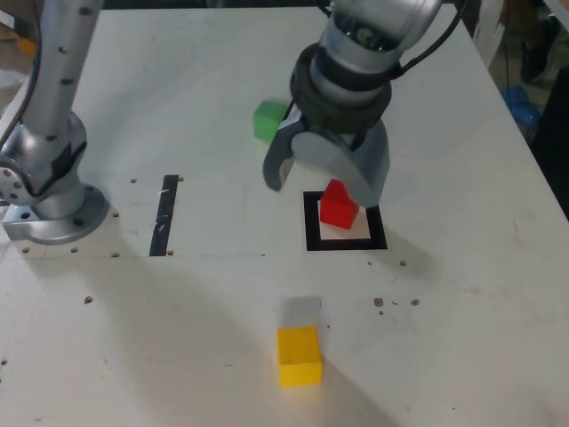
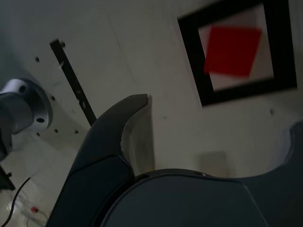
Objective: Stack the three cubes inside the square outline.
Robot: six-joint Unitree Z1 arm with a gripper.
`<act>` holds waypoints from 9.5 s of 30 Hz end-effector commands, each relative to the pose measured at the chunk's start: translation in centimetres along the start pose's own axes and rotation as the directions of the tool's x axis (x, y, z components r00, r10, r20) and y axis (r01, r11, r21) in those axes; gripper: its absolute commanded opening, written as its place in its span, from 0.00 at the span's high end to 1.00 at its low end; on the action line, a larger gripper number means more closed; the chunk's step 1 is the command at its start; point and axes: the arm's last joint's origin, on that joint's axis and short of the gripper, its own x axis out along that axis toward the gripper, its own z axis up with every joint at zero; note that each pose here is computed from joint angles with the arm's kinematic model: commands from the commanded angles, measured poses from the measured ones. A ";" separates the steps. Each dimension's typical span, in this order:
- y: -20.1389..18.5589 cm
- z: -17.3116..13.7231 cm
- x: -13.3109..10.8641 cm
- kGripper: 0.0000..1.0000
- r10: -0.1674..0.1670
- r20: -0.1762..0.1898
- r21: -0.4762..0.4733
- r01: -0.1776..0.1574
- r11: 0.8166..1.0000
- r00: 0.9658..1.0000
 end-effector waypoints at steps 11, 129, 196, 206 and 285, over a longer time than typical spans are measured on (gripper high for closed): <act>-10.4 -3.4 -1.8 0.01 -0.157 -0.016 -0.317 0.144 0.938 0.987; 7.5 2.0 3.6 0.82 -0.097 0.109 -0.040 0.102 0.994 0.989; 16.9 -11.3 6.7 0.01 -0.008 0.058 -0.126 0.015 0.992 0.998; 19.3 -11.2 11.9 0.04 -0.043 -0.006 -0.120 0.042 0.992 0.999; 7.3 -1.5 -0.5 0.67 -0.067 0.041 0.080 0.064 0.995 0.997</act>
